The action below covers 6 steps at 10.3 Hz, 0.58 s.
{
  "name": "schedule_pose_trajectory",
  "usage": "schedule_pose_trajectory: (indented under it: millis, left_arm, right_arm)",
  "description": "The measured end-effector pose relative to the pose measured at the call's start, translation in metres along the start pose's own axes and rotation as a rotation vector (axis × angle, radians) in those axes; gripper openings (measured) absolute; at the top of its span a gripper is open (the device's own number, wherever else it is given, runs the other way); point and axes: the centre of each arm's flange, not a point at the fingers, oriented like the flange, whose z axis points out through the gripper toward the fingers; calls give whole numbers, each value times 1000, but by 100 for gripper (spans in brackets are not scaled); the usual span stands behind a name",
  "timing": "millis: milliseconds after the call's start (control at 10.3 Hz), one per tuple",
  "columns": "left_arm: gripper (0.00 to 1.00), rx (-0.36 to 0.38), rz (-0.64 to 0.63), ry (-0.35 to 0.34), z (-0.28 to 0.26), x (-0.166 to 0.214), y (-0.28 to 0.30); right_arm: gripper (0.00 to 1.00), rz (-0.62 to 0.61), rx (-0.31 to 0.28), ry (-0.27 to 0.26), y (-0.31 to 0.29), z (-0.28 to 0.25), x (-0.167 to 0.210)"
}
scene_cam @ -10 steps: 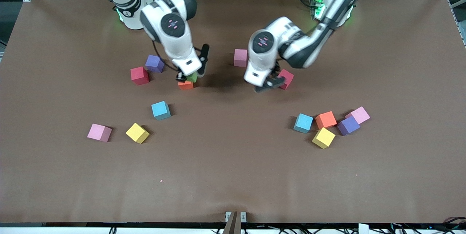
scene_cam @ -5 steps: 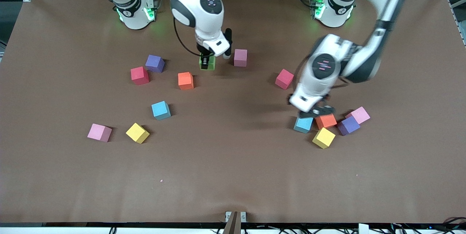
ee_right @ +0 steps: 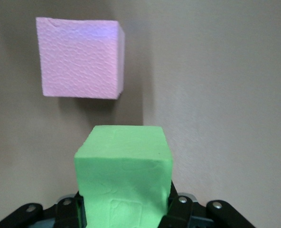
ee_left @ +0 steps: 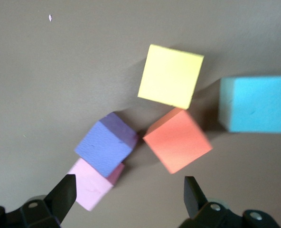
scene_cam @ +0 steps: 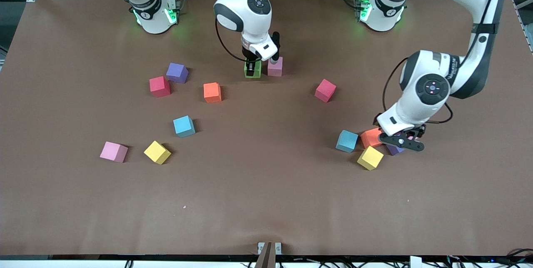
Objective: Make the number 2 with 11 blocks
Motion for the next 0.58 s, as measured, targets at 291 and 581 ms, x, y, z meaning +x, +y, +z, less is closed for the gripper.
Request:
schedule_pose_trajectory:
  millis: [291, 581]
  left_arm:
    - [100, 33, 234, 37, 24, -21, -44]
    - [100, 43, 320, 39, 54, -47, -74]
  right_arm:
    - [59, -14, 4, 0, -11, 14, 9]
    - [59, -18, 7, 11, -15, 26, 15]
